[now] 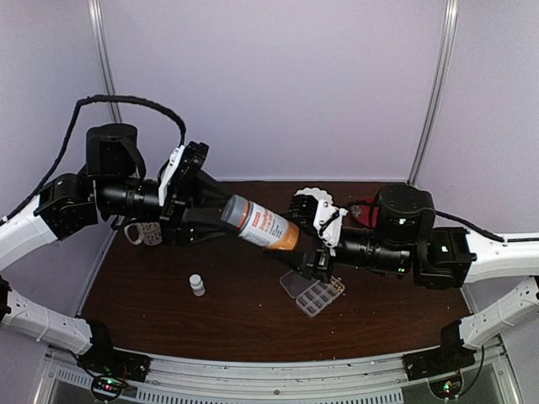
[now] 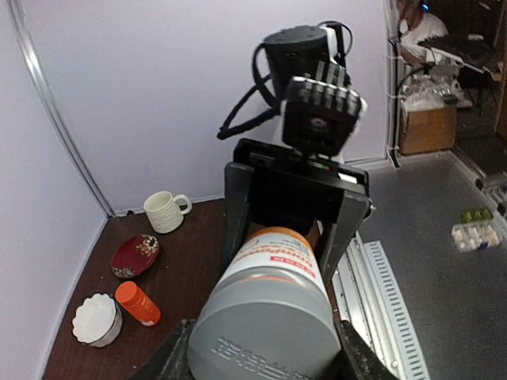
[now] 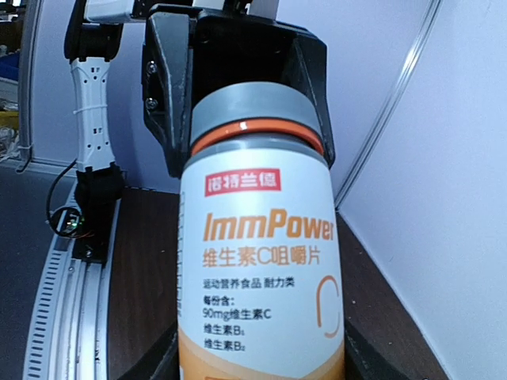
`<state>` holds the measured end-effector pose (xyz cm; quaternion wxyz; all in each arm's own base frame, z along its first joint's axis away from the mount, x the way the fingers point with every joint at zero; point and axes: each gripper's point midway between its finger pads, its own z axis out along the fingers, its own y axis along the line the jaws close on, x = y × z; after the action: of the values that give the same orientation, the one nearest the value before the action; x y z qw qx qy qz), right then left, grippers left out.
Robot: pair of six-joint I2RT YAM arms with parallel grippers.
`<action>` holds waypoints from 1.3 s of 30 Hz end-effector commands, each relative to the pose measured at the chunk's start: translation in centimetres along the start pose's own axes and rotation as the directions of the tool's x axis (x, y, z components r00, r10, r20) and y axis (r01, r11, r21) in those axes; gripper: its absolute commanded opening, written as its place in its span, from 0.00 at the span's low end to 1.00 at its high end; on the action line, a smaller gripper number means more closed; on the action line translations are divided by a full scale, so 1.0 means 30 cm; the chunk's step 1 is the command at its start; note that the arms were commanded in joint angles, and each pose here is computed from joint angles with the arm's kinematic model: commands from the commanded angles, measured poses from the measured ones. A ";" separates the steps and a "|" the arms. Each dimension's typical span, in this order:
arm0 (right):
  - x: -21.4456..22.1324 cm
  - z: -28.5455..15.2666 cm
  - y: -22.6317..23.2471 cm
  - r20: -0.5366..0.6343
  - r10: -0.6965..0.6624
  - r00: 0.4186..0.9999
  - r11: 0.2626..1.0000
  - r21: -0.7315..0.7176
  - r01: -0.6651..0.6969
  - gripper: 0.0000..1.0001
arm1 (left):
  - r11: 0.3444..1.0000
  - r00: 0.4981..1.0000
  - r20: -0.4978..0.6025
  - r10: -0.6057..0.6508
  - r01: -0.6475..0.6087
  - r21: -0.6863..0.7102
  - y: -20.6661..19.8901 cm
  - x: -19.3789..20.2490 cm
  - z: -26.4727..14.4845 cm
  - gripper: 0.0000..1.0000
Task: Sort the pills into containers
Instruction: Unscrew the lid of the pill bottle from the pill bottle, then pour the pill into the compartment of the pill container.
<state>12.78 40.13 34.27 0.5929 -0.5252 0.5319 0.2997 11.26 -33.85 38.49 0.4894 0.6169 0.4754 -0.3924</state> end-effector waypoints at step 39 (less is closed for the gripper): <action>0.124 -0.031 -0.216 -0.186 -0.345 0.920 0.739 0.550 0.388 0.00 | -0.148 -0.133 0.518 -0.845 0.989 0.013 0.295 0.024 -0.149 0.00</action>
<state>19.45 38.47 31.80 0.7412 -0.4639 0.4800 -0.0712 18.59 -32.43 36.90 0.1307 -0.1544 0.7618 -0.6154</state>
